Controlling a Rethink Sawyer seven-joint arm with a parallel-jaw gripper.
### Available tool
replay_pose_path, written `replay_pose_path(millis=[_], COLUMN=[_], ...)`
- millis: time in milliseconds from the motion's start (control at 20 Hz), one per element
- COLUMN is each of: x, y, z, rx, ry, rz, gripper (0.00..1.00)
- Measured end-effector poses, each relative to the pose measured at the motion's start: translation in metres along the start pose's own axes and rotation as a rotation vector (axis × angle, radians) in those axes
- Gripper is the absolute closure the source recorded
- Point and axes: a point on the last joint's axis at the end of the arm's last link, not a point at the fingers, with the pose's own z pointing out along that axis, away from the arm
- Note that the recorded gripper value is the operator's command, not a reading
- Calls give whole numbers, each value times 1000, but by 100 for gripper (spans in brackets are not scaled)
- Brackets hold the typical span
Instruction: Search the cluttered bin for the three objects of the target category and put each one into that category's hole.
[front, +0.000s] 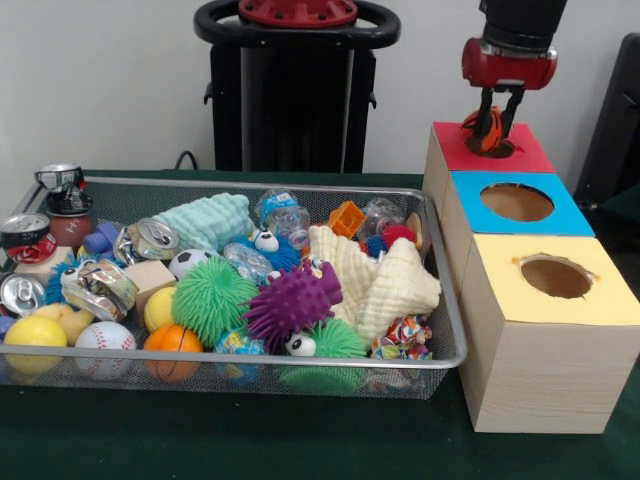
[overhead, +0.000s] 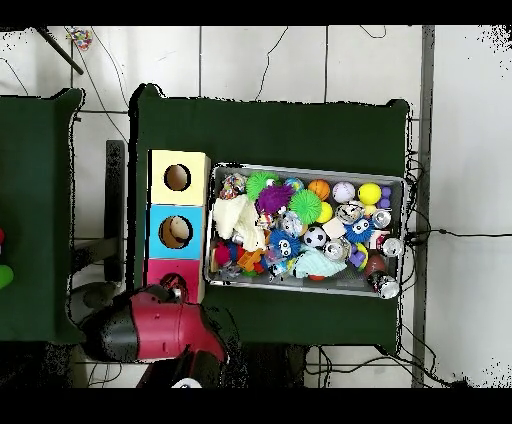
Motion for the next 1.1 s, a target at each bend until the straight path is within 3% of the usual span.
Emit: replay_pose_path(millis=[400, 750, 1100], x=[-17, -17, -15], y=[-24, -16, -10], z=[14, 15, 16], rx=[-11, 25, 67], ry=[6, -11, -22], rz=[20, -50, -88], gripper=[100, 100, 100])
